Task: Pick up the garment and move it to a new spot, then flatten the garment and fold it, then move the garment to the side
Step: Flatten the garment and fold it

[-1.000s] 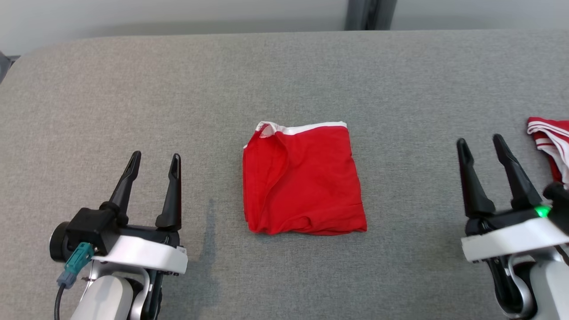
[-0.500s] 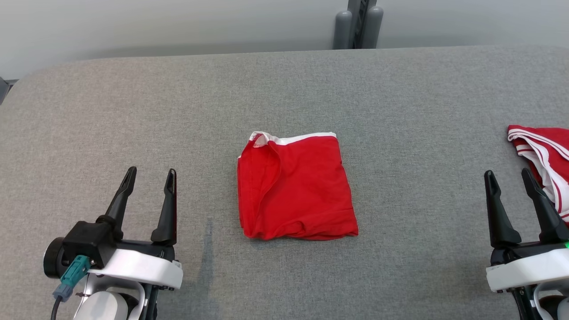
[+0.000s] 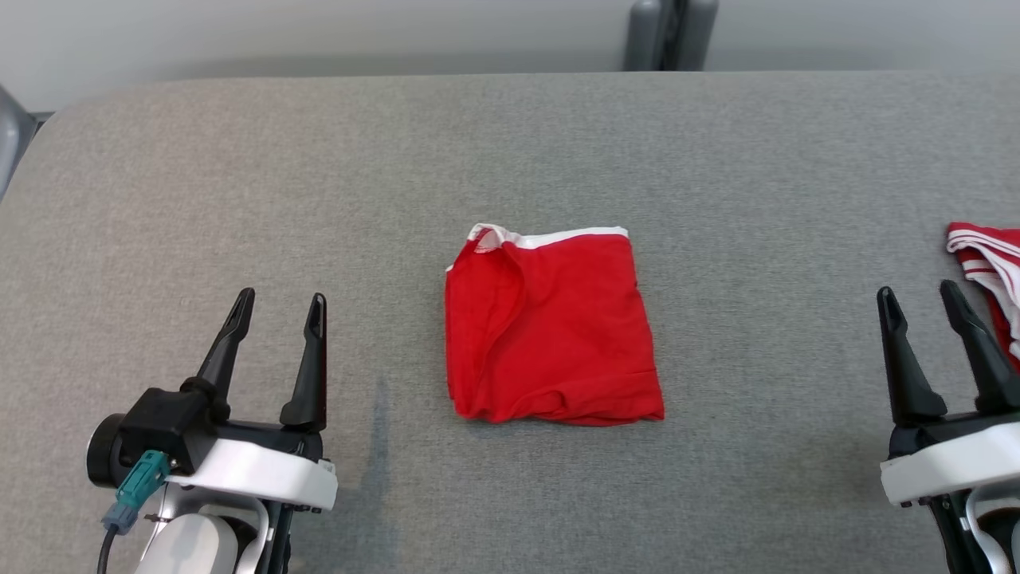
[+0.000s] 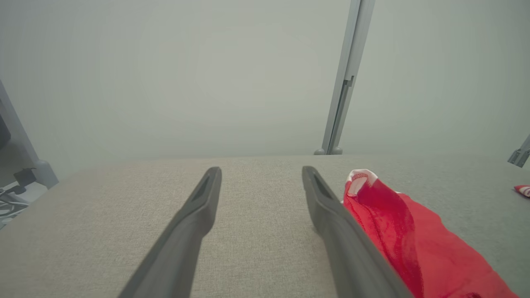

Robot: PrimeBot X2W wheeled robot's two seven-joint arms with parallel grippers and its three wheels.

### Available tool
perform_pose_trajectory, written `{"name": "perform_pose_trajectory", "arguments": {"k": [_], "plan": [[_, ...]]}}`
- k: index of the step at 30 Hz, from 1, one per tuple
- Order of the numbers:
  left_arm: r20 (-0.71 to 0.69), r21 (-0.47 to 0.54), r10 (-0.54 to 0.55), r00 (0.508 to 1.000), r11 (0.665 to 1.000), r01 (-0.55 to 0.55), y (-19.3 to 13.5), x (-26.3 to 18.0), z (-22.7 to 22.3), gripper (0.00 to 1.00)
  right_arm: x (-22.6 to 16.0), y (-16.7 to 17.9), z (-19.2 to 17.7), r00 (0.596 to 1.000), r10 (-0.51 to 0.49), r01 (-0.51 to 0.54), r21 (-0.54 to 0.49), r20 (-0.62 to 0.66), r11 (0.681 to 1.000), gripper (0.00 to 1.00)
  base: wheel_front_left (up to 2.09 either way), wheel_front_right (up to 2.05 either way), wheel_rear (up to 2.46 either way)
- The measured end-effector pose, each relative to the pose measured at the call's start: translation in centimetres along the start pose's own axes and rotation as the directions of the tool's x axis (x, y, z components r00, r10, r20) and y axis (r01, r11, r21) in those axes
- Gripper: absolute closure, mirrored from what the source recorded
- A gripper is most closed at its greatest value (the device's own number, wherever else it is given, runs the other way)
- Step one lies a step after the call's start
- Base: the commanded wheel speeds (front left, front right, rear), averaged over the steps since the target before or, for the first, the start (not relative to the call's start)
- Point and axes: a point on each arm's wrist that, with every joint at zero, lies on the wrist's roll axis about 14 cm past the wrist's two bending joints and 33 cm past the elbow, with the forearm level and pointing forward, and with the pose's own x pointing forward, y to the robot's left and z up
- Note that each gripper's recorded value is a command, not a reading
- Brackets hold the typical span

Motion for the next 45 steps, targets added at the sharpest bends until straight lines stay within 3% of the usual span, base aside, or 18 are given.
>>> {"name": "perform_pose_trajectory", "arguments": {"k": [5, 11, 17, 22, 30, 34, 38, 42, 45], "plan": [[0.006, -0.01, 0.028, 1.0, 1.0, -0.028, 0.6, -0.1, -0.1, 0.0, 2.3, 2.1, -1.3, 0.995, 0.088, -0.088, -0.016, -0.049, 0.996, 1.0, 0.0, 0.0, 0.0], [0.0, -0.019, 0.074, 0.997, 0.997, -0.074, 1.8, -0.4, -0.6, 0.0, 5.4, 7.8, -4.0, 0.96, 0.255, -0.252, 0.041, -0.113, 0.967, 1.0, 0.0, 0.0, 0.0], [-0.005, -0.018, 0.111, 0.994, 0.994, -0.111, 2.9, -0.8, -1.1, 0.0, 7.0, 15.3, -6.9, 0.881, 0.443, -0.431, 0.103, -0.168, 0.896, 1.0, 0.0, 0.0, 0.0], [-0.011, -0.02, 0.123, 0.992, 0.992, -0.123, 3.3, -1.0, -1.3, 0.0, 7.2, 20.1, -8.9, 0.816, 0.543, -0.514, 0.179, -0.199, 0.839, 1.0, 0.0, 0.0, 0.0], [-0.006, -0.023, 0.146, 0.989, 0.989, -0.146, 3.9, -1.4, -1.1, 0.0, 6.6, 26.1, -10.4, 0.704, 0.67, -0.64, 0.201, -0.233, 0.742, 1.0, 0.0, 0.0, 0.0], [-0.004, -0.026, 0.156, 0.988, 0.987, -0.157, 4.1, -1.5, -1.1, 0.0, 5.9, 27.5, -11.3, 0.663, 0.701, -0.677, 0.189, -0.264, 0.711, 1.0, 0.0, 0.0, 0.0], [-0.001, -0.029, 0.151, 0.989, 0.988, -0.151, 3.9, -1.4, -1.1, 0.0, 6.0, 27.3, -10.6, 0.679, 0.698, -0.671, 0.194, -0.227, 0.715, 1.0, 0.0, 0.0, 0.0], [0.01, -0.027, 0.132, 0.991, 0.991, -0.132, 3.4, -1.1, -0.8, 0.0, 7.2, 25.1, -7.8, 0.752, 0.648, -0.615, 0.221, -0.124, 0.757, 1.0, 0.0, 0.0, 0.0], [0.018, -0.023, 0.12, 0.993, 0.993, -0.119, 3.2, -0.9, -0.5, 0.0, 7.6, 22.1, -5.7, 0.825, 0.563, -0.527, 0.298, -0.043, 0.796, 1.0, 0.0, 0.0, 0.0]]}}
